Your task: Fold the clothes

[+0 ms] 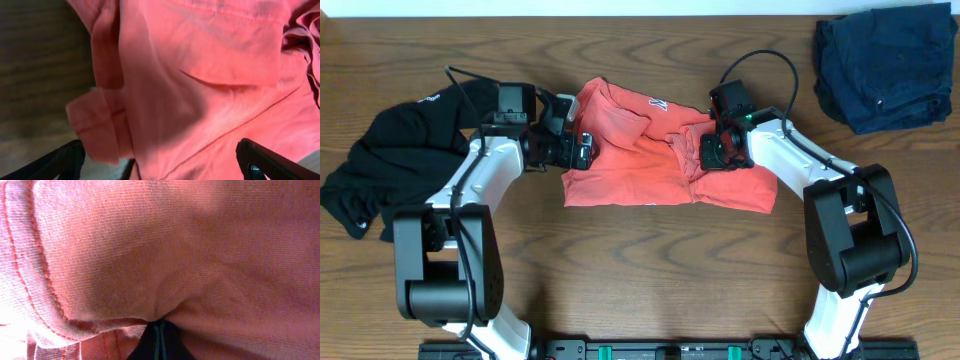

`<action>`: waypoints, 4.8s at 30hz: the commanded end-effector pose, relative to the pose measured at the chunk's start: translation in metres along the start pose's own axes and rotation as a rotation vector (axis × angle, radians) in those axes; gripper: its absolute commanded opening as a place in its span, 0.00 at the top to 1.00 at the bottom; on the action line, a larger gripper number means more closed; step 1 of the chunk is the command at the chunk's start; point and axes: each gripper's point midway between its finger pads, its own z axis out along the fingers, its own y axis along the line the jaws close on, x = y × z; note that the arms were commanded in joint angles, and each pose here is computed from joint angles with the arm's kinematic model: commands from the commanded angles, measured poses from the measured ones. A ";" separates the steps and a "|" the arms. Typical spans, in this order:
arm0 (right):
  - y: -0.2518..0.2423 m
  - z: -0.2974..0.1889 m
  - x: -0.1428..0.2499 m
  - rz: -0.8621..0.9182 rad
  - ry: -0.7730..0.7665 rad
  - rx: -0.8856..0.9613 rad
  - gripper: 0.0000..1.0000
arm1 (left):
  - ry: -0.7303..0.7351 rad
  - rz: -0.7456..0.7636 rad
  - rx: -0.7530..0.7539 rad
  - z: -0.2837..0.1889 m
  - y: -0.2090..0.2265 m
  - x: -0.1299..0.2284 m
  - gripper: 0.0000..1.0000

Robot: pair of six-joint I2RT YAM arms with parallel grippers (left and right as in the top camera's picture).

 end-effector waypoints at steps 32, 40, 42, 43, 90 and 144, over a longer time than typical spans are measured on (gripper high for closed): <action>0.003 0.002 -0.003 -0.028 -0.001 -0.016 0.99 | 0.048 -0.074 0.204 0.050 -0.014 0.018 0.04; 0.004 0.002 -0.005 -0.028 -0.007 -0.021 0.99 | 0.033 -0.036 0.328 0.052 -0.048 0.013 0.89; 0.006 0.002 -0.003 -0.029 0.001 -0.037 0.99 | 0.024 -0.071 0.313 0.050 -0.040 0.010 0.94; 0.008 0.002 -0.002 -0.033 0.004 -0.047 0.99 | 0.015 -0.094 0.307 0.048 -0.034 0.008 0.94; 0.017 0.055 0.033 0.124 0.257 -0.394 0.99 | -0.190 0.002 0.077 -0.066 -0.046 -0.044 0.94; -0.004 0.018 -0.023 0.108 0.061 -0.387 0.98 | -0.565 0.132 -0.012 -0.179 -0.148 -0.102 0.02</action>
